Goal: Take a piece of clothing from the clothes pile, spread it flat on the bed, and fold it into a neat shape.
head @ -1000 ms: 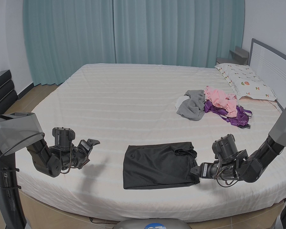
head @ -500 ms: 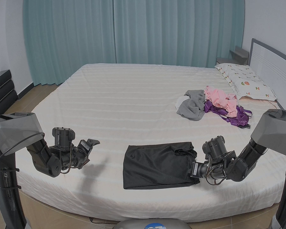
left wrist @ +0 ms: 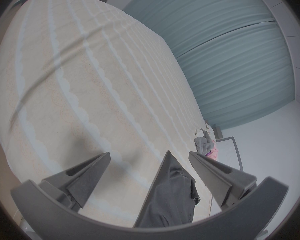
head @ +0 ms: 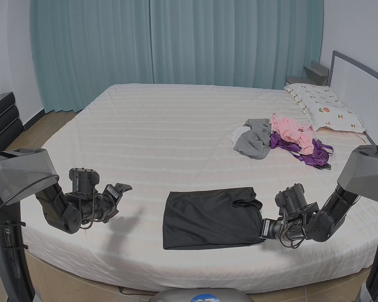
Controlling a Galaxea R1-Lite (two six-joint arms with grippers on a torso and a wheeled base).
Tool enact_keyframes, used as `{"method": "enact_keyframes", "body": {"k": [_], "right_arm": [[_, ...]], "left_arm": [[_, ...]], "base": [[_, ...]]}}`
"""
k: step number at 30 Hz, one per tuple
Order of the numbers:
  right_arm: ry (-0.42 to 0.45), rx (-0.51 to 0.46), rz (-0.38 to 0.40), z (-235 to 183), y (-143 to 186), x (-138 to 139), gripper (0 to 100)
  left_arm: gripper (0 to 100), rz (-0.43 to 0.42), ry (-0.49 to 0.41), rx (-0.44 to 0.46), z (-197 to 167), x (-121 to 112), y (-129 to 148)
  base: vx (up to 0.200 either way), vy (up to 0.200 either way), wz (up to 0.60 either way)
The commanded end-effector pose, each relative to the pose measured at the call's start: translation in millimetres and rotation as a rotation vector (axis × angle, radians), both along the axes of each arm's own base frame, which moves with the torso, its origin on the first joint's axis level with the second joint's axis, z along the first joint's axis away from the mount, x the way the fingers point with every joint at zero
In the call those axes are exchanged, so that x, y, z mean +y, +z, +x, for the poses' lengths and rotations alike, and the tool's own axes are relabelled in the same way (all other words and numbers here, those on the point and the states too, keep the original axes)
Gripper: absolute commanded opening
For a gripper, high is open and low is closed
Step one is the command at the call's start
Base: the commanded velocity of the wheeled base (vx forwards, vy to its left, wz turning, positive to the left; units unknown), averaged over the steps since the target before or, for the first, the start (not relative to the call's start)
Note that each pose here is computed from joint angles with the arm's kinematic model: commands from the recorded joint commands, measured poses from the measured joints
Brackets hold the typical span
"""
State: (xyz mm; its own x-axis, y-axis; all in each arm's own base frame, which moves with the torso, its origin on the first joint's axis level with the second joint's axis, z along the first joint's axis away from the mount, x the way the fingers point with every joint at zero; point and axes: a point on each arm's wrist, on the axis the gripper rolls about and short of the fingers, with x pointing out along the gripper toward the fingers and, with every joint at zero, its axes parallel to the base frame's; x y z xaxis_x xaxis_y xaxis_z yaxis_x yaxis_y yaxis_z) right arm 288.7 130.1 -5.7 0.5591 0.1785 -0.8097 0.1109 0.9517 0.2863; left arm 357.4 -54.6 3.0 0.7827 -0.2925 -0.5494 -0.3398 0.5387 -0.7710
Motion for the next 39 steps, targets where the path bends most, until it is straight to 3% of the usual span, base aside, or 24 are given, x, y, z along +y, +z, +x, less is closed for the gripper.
{"method": "enact_keyframes", "body": {"k": [1, 2, 15, 20, 24, 30, 39], "right_arm": [[0.004, 0.000, -0.002, -1.9, 1.2, 0.0, 0], [0.002, -0.009, 0.000, -0.7, 2.0, 0.5, 100], [-0.030, -0.142, 0.101, 23.6, 37.1, 12.4, 100], [-0.053, -0.138, 0.184, 43.2, 25.5, 44.3, 100], [-0.017, -0.120, 0.226, 49.0, 17.7, 69.7, 100], [-0.013, -0.062, 0.201, 69.3, 8.7, 86.4, 100], [-0.079, -0.081, 0.193, 111.8, -4.0, 83.3, 100]], "left_arm": [[100, -0.001, 0.000, 0.001, 0.0, -0.3, -0.5], [100, 0.001, -0.001, 0.001, 0.0, -0.3, -0.5], [100, 0.001, -0.001, 0.001, 0.0, -0.3, -0.5], [100, -0.001, 0.000, 0.001, -0.1, -0.2, -0.1], [100, -0.001, 0.000, 0.001, -0.1, -0.2, -0.1], [100, 0.001, -0.002, 0.001, -0.2, -0.8, -0.1], [100, 0.001, -0.002, 0.001, -0.2, -0.8, -0.1]], "base": [[0.000, 0.000, 0.00], [0.000, 0.000, 0.00], [0.000, 0.000, 0.00], [0.000, 0.000, 0.00], [0.000, 0.000, 0.00], [0.000, 0.000, 0.00], [0.000, 0.000, 0.00]]}}
